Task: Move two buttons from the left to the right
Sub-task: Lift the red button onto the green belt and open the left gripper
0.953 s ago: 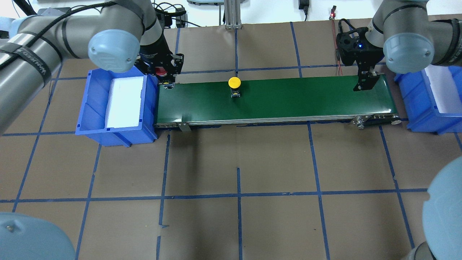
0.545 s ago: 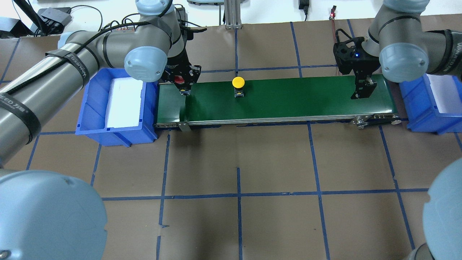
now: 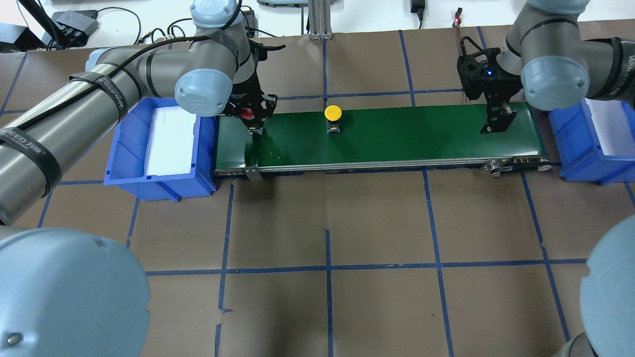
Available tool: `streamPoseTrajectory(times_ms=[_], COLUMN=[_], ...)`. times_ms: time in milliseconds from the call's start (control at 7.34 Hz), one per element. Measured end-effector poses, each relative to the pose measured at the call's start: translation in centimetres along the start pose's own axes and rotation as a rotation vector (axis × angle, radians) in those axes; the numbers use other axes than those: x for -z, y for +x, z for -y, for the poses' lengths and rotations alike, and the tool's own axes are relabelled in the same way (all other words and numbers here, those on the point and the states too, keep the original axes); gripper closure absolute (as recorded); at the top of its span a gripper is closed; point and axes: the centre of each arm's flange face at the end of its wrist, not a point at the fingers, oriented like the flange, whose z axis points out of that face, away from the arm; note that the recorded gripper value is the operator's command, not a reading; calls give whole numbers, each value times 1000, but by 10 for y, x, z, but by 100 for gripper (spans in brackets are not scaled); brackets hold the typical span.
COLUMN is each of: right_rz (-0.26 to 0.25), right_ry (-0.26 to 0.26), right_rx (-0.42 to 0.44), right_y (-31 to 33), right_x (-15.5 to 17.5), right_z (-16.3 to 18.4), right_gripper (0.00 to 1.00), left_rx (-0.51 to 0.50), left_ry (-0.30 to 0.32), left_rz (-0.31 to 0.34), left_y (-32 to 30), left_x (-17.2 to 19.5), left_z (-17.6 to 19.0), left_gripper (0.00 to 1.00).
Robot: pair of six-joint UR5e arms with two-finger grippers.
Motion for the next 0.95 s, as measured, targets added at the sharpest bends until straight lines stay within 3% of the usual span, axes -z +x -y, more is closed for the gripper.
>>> streamPoseTrajectory(times_ms=[136, 409, 681, 953], right_rz=[-1, -1, -3, -5], right_ry=[0, 1, -1, -1], right_rx=[0, -1, -2, -3], right_y=[0, 0, -1, -1], right_x=[0, 0, 1, 2], right_z=[0, 0, 0, 0], right_gripper=[0, 0, 0, 0], left_rx=[2, 23, 36, 43], left_ry=[-7, -11, 17, 24], left_rz=[2, 2, -4, -2], left_y=[1, 2, 3, -3], left_x=[-3, -6, 13, 56], left_z=[0, 1, 3, -4], left_gripper=[7, 1, 0, 0])
